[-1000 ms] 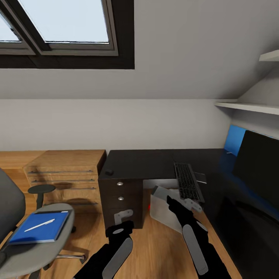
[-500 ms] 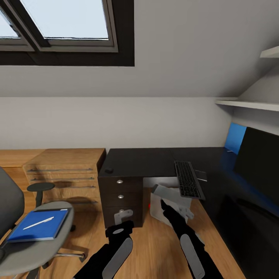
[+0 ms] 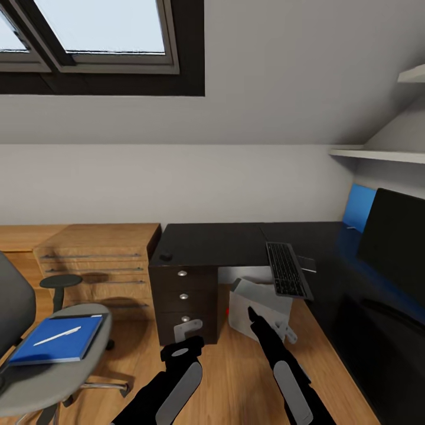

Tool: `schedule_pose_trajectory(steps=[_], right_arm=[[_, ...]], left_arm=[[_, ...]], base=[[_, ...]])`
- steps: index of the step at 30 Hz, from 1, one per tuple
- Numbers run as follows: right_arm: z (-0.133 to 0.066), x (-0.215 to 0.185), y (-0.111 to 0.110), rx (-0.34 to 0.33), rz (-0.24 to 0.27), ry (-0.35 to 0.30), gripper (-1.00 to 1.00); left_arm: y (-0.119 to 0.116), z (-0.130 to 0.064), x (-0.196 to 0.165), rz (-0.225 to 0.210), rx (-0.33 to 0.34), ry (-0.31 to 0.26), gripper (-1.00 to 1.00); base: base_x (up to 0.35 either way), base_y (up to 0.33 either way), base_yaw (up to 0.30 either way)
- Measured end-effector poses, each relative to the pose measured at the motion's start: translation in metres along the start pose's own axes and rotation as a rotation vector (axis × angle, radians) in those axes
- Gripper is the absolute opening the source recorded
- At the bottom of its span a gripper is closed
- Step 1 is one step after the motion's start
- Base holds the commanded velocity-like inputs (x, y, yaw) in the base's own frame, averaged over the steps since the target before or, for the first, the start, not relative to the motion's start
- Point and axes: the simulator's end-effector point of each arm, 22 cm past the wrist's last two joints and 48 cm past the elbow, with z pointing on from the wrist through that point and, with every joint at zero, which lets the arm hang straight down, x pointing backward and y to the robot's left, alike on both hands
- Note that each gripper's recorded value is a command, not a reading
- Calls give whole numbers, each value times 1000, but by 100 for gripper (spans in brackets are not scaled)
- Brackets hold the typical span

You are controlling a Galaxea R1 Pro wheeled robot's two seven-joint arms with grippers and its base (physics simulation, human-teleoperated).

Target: In the bedroom, organize the workspace by keeping the computer under the desk, ensuring the monitor is on the desk, placing the keyboard on the desk next to the monitor, placing the mouse on the desk next to the keyboard, moving the folder from the swivel chair onto the desk next to the mouse, stacking the notebook on top of the folder with the pen on top of the notebook, and positioning the swivel chair next to the desk.

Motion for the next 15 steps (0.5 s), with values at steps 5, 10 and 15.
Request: schedule_pose_trajectory(steps=[5,10,15], right_arm=[[2,-2,-6,-1,6,-34,100],[4,-6,-16,7,8,-95,100],[5,5,-35,41,21,-138,100]], left_arm=[[1,5,7,-1,1,0,100],[1,11,13,0,1,0,100],[2,16,21,0,0,0,100]], base=[[0,0,0],[0,0,0],[0,0,0]])
